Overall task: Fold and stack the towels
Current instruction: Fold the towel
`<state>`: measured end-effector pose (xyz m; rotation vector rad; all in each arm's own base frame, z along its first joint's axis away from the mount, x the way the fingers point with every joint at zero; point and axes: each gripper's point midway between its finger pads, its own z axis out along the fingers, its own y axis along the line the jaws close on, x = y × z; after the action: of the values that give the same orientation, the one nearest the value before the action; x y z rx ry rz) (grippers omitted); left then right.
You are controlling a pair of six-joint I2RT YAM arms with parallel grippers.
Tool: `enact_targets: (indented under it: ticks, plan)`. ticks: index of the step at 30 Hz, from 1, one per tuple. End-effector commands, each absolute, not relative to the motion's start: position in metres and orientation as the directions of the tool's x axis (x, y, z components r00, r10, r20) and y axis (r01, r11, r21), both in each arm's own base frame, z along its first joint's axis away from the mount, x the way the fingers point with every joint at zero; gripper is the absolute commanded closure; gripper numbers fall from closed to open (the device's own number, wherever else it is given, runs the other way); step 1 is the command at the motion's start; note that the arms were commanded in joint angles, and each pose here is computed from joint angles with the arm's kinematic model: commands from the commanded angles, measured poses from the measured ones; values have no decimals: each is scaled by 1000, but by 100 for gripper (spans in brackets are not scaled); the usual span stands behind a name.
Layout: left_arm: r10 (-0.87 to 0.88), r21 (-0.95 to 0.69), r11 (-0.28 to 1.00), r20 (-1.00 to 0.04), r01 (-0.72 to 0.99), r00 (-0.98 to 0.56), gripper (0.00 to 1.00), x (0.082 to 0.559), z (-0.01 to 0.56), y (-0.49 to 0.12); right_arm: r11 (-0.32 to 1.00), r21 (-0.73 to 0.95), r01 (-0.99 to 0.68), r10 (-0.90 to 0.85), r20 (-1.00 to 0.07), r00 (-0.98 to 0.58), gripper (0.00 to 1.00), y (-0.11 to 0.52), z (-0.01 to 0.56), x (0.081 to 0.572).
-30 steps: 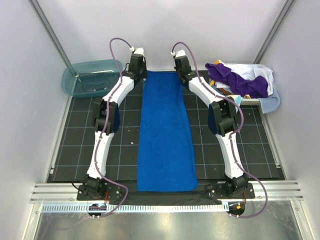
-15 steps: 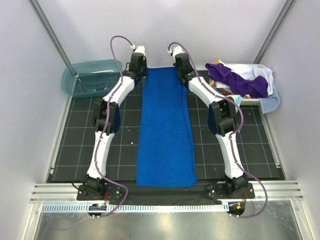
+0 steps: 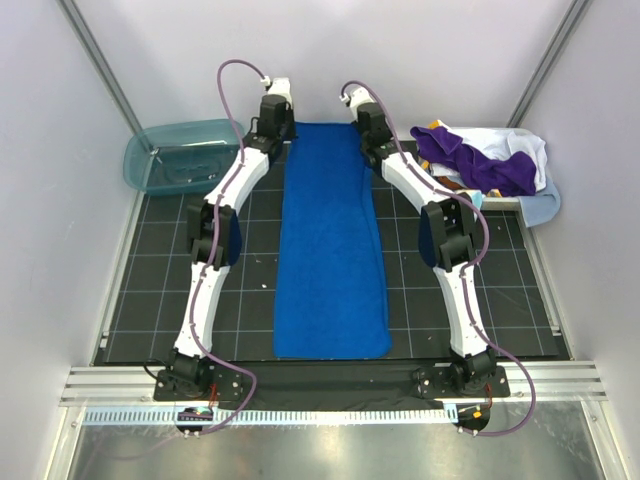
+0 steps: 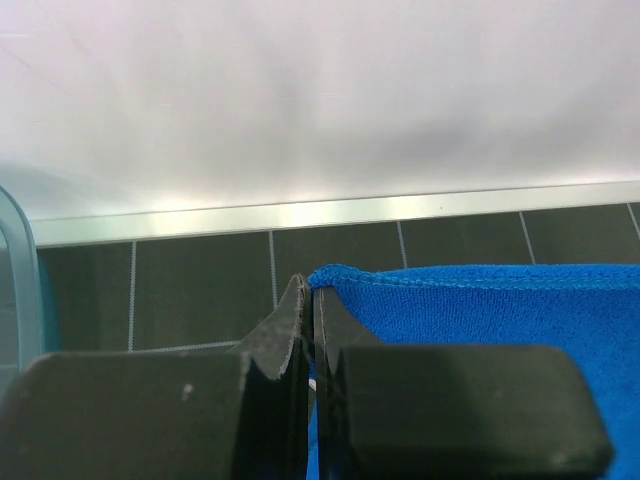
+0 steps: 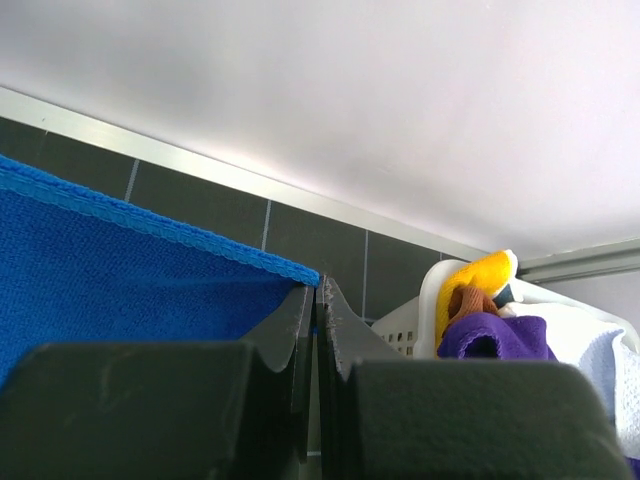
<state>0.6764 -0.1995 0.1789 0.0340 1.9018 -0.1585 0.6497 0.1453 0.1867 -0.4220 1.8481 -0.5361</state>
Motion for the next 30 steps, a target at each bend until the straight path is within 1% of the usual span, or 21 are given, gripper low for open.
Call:
enact_targets:
  ticks: [1, 12, 13, 18, 22, 24, 27, 30]
  plan:
    - [-64, -79, 995, -968, 53, -244, 100, 691, 199, -185, 855, -510, 93, -480, -846, -232, 99, 120, 258, 651]
    - [-70, -81, 995, -983, 59, -171, 100, 700, 212, -186, 862, -501, 78, -483, -859, -172, 98, 127, 272, 660]
    - [-73, -82, 995, -985, 53, -158, 100, 702, 216, -185, 868, -489, 89, -474, -868, -146, 97, 127, 279, 662]
    - [-76, -82, 996, -990, 43, -117, 100, 708, 222, -182, 875, -478, 75, -467, -875, -130, 94, 126, 280, 665]
    - [-81, -88, 994, -991, 60, -110, 100, 709, 226, -183, 885, -464, 43, -452, -878, -158, 94, 127, 270, 665]
    - [-84, -96, 991, -988, 94, -129, 99, 704, 226, -188, 894, -447, 35, -434, -883, -180, 94, 128, 263, 663]
    - [-110, -127, 987, -981, 100, -162, 100, 693, 224, -189, 900, -436, 11, -424, -880, -214, 94, 130, 253, 658]
    - [-134, -153, 984, -975, 95, -179, 100, 685, 224, -188, 907, -421, -8, -409, -877, -250, 91, 132, 246, 650]
